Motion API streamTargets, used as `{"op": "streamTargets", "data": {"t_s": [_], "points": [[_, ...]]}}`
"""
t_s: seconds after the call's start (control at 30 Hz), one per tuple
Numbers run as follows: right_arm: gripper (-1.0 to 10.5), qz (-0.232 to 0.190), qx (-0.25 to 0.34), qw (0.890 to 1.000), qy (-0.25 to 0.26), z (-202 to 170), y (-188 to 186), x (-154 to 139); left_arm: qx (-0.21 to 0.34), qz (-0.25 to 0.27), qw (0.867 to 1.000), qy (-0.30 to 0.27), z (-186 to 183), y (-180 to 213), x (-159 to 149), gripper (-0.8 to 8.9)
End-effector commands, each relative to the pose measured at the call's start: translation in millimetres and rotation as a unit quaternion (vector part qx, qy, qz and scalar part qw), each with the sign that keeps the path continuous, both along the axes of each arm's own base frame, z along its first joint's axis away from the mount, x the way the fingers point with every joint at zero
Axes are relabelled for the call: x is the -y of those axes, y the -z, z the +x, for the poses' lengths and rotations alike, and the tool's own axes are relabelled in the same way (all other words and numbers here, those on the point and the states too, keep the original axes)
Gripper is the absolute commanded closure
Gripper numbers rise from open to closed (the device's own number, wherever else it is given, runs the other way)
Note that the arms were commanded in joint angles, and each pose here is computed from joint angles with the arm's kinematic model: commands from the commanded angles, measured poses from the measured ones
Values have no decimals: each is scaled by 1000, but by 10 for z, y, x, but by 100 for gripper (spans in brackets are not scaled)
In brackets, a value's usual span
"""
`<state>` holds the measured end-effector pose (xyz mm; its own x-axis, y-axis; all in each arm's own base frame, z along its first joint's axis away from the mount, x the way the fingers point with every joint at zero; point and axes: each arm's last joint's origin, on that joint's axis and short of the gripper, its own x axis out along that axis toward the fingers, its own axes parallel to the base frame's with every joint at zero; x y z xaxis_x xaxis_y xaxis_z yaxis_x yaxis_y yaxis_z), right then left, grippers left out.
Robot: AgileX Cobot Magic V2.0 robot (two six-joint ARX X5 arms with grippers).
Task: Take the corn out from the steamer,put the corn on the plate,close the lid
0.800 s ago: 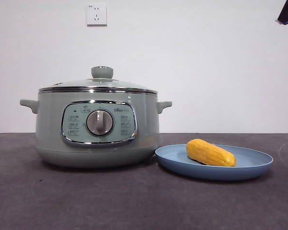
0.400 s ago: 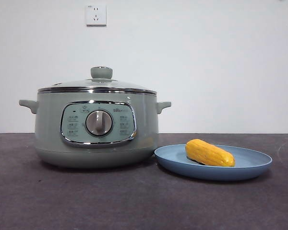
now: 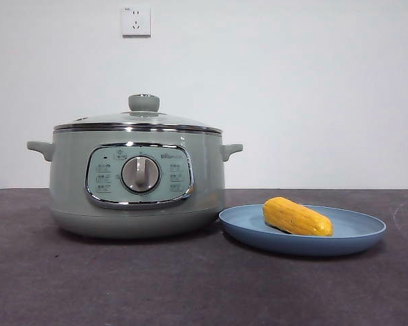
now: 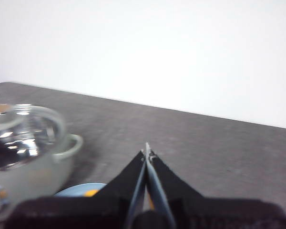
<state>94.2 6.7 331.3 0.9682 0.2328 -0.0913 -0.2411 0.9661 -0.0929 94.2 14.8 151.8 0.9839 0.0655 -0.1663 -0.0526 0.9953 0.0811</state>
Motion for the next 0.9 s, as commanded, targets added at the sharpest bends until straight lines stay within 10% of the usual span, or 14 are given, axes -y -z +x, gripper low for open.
{"op": "streamTargets", "data": {"t_s": [0.03, 0.9], "points": [[942, 6, 21, 999, 24, -7, 355, 43, -6, -5, 1000, 4, 4, 38, 3, 817], [942, 25, 42, 995, 90, 29, 1657, 94, -6, -5, 1000, 4, 4, 38, 3, 817]]}}
